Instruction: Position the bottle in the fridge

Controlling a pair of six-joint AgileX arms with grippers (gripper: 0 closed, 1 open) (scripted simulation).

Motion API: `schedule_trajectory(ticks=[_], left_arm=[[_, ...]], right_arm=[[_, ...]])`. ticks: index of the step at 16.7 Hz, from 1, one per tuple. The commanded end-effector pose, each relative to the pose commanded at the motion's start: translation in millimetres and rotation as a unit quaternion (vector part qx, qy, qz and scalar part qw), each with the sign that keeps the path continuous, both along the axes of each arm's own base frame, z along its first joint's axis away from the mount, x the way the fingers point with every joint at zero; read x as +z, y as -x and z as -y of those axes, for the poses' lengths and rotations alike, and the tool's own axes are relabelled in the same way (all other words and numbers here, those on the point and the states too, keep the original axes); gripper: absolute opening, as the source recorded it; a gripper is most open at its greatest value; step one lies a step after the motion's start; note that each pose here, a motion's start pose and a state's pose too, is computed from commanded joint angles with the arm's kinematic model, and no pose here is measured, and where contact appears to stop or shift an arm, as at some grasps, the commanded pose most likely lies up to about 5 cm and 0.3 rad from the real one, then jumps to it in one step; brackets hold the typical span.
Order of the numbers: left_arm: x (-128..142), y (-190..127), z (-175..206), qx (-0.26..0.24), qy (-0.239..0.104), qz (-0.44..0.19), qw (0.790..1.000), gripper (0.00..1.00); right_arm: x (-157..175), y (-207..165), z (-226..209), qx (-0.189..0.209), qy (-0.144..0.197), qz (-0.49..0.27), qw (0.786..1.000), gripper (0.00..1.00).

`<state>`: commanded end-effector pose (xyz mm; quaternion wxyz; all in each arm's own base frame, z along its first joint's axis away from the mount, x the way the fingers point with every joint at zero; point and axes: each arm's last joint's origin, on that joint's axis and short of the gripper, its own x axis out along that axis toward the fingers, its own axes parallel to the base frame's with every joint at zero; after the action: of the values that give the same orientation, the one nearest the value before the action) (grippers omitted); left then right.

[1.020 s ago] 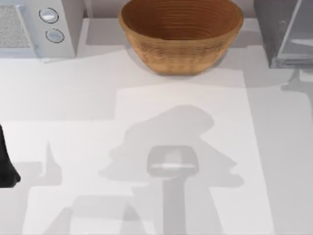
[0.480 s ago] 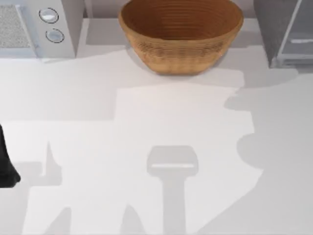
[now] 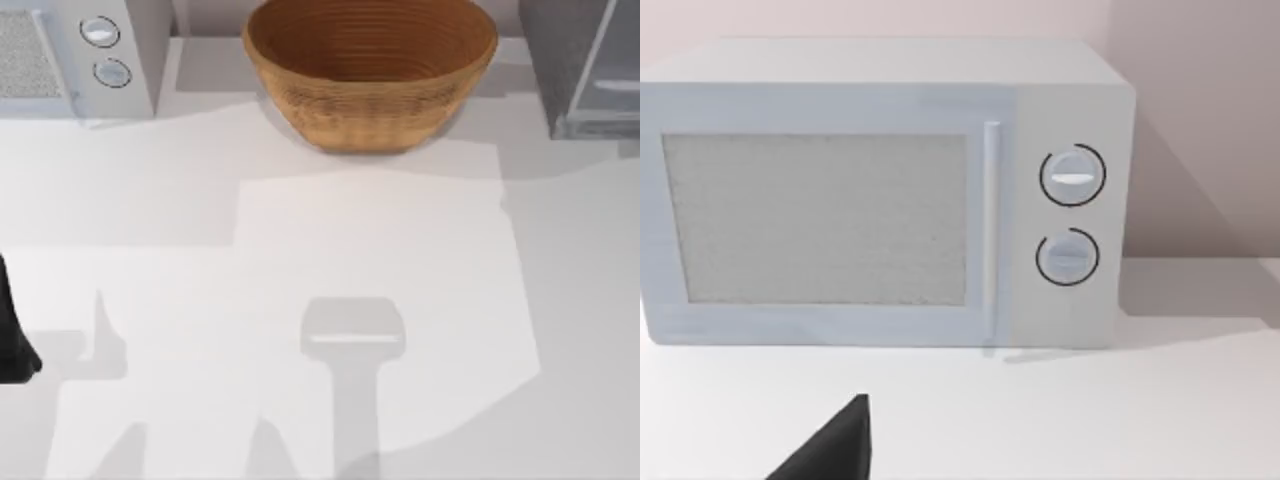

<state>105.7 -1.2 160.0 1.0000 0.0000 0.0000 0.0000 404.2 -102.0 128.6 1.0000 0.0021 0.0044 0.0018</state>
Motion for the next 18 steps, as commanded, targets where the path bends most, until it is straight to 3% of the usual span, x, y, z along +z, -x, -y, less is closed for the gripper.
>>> schedule_trajectory(ticks=[5,9,12,18], left_arm=[[0,0,0,0.0,0.0,0.0,1.0,1.0],[0,0,0,0.0,0.0,0.0,1.0,1.0],[0,0,0,0.0,0.0,0.0,1.0,1.0],[0,0,0,0.0,0.0,0.0,1.0,1.0]], right_arm=[[-16,-25,0,0.0,-0.006,-0.027,1.0,0.01],[14,-71,4,0.0,0.005,0.026,1.0,0.01],[7,-94,3,0.0,0.002,0.011,1.0,0.01],[0,-100,1,0.0,0.0,0.0,1.0,0.01]])
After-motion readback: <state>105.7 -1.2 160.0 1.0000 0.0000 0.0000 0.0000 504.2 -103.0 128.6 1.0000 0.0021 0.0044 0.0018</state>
